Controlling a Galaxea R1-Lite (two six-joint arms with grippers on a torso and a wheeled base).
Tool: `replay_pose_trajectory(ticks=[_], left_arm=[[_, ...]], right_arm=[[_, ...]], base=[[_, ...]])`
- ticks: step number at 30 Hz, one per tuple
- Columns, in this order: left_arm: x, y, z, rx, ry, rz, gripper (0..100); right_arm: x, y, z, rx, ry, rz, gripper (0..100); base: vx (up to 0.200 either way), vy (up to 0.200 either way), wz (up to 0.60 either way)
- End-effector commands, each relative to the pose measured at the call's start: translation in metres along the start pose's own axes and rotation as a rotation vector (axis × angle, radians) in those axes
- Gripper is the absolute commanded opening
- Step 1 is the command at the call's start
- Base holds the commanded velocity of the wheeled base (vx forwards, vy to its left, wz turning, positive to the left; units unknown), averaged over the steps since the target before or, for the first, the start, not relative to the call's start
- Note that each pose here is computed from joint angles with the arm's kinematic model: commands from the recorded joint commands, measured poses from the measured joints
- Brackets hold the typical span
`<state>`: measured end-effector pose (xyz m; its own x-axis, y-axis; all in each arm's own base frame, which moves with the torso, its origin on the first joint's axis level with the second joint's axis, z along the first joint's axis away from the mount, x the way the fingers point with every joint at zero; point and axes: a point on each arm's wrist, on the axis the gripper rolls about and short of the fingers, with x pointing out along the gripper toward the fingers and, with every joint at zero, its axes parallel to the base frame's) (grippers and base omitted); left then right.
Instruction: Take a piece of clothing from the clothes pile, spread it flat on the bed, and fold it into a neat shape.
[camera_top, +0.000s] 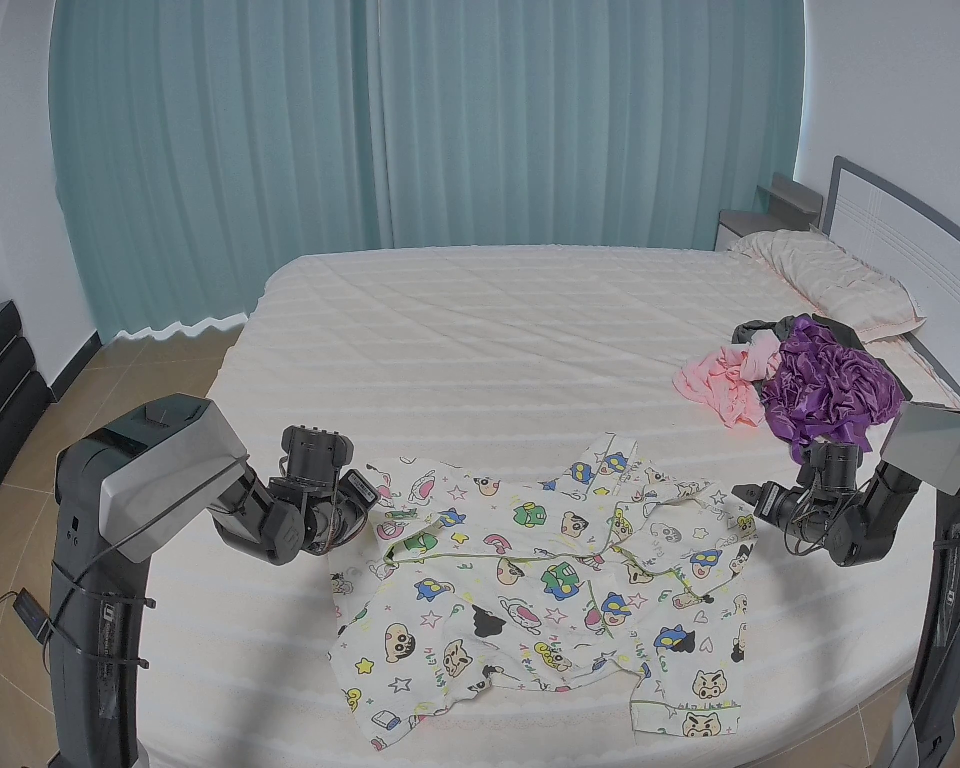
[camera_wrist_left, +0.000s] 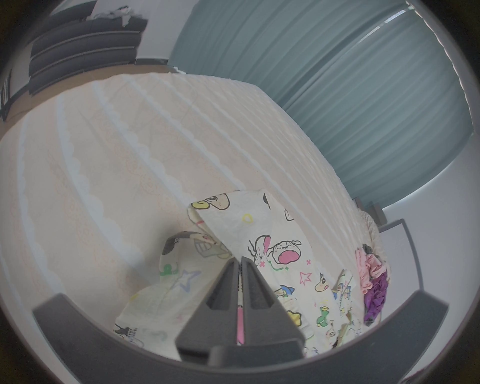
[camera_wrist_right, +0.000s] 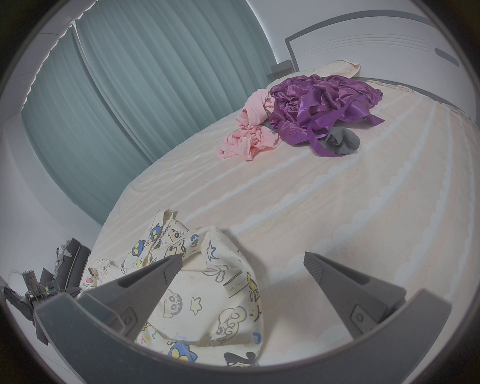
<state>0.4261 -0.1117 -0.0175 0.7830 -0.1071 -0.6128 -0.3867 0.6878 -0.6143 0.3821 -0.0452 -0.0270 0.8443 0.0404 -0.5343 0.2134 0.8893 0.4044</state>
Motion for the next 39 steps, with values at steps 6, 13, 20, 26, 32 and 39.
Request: replay_pose_trajectory(ticks=[6, 13, 20, 26, 32, 39], left_arm=[[-0.002, 0.009, 0.021, -0.063, -0.019, 0.004, 100], [-0.008, 0.014, 0.041, -0.143, -0.057, -0.001, 100], [-0.02, -0.004, 0.012, -0.094, 0.012, -0.031, 100], [-0.02, -0.017, -0.007, -0.058, 0.045, -0.058, 100], [-0.002, -0.02, -0.014, -0.021, 0.04, -0.066, 100], [0.008, -0.015, -0.019, 0.045, 0.04, -0.051, 100]], right_arm=[[0.0, 0.0, -0.001, 0.0, 0.002, 0.0, 100], [0.0, 0.0, -0.001, 0.0, 0.002, 0.0, 100], [0.001, 0.0, -0.001, 0.0, 0.003, -0.001, 100], [0.001, 0.0, -0.001, 0.0, 0.003, -0.001, 100], [0.001, 0.0, -0.001, -0.001, 0.004, 0.001, 100], [0.002, 0.002, -0.003, -0.004, 0.01, 0.005, 100]], base=[[0.0, 0.0, 0.0], [0.0, 0.0, 0.0], [0.0, 0.0, 0.0], [0.0, 0.0, 0.0], [0.0, 0.0, 0.0], [0.0, 0.0, 0.0]])
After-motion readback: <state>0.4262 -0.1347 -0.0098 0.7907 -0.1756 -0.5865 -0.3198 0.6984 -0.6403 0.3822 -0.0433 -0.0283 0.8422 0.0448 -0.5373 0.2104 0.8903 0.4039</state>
